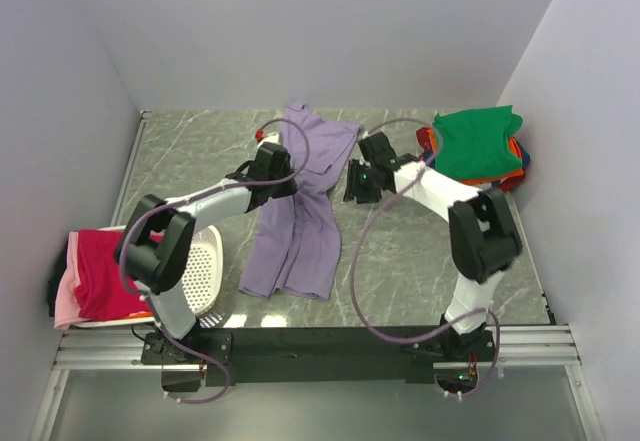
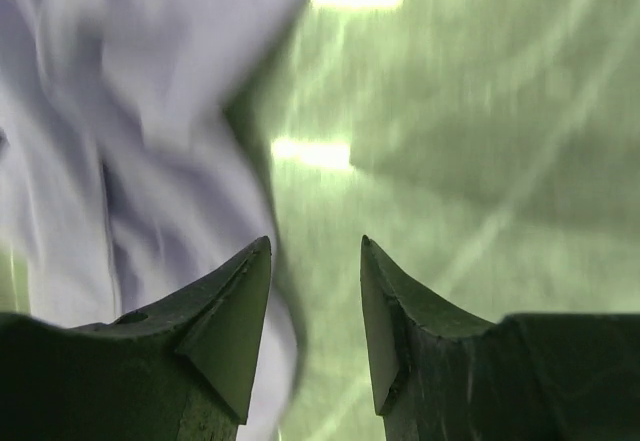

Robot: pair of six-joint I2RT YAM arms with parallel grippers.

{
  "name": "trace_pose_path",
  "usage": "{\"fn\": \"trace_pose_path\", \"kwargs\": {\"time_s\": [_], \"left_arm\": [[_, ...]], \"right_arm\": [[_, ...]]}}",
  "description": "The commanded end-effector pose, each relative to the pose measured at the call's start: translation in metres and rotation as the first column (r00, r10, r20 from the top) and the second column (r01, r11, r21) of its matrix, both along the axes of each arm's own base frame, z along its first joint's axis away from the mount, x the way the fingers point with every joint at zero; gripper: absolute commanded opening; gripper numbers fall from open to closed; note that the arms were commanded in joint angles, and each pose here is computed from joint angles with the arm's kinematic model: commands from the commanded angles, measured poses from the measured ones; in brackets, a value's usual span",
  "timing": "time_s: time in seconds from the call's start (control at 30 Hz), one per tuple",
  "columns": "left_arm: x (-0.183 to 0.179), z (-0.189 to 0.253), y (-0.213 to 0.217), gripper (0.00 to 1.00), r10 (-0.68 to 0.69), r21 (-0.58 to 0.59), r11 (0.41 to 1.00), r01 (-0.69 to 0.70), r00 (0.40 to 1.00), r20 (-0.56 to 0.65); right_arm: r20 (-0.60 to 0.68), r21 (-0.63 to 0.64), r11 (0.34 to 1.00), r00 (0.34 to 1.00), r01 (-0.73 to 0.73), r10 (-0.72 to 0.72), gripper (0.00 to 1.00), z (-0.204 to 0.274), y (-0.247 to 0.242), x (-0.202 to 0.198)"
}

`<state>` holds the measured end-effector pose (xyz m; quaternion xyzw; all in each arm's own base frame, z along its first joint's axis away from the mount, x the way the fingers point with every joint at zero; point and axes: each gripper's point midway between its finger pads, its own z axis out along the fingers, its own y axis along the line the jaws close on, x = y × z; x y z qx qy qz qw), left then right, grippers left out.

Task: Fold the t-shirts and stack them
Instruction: Fold the tshirt

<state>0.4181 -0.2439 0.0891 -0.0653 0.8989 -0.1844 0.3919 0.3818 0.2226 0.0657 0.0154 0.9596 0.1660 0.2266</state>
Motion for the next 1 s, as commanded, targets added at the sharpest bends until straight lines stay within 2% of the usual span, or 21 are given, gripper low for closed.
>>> {"fn": "trace_pose_path", "kwargs": {"time_s": [0.0,0.13,0.33,0.67,0.97], "left_arm": [[-0.024,0.005,0.032,0.3,0.1,0.047,0.994,-0.099,0.995,-0.02],[-0.07,-0.023,0.047,0.3,0.123,0.116,0.987,-0.11,0.987,-0.105],[-0.112,-0.038,0.065,0.3,0.156,0.156,0.979,-0.131,0.975,-0.158],[-0.185,-0.051,0.057,0.3,0.082,0.127,0.99,-0.054,0.971,-0.226],[-0.238,-0.073,0.057,0.3,0.044,0.126,0.992,-0.007,0.954,-0.297]], "right_arm": [[0.013,0.029,0.999,0.999,-0.041,0.041,0.49,-0.001,0.007,-0.04],[-0.024,0.065,0.993,0.994,-0.103,0.104,0.48,-0.004,0.021,-0.093],[-0.06,0.068,0.981,0.98,-0.184,0.188,0.49,-0.003,0.046,-0.152],[-0.128,0.031,0.97,0.962,-0.24,0.242,0.49,-0.014,0.067,-0.21],[-0.184,-0.076,0.96,0.95,-0.27,0.252,0.49,-0.039,0.076,-0.243]]}}
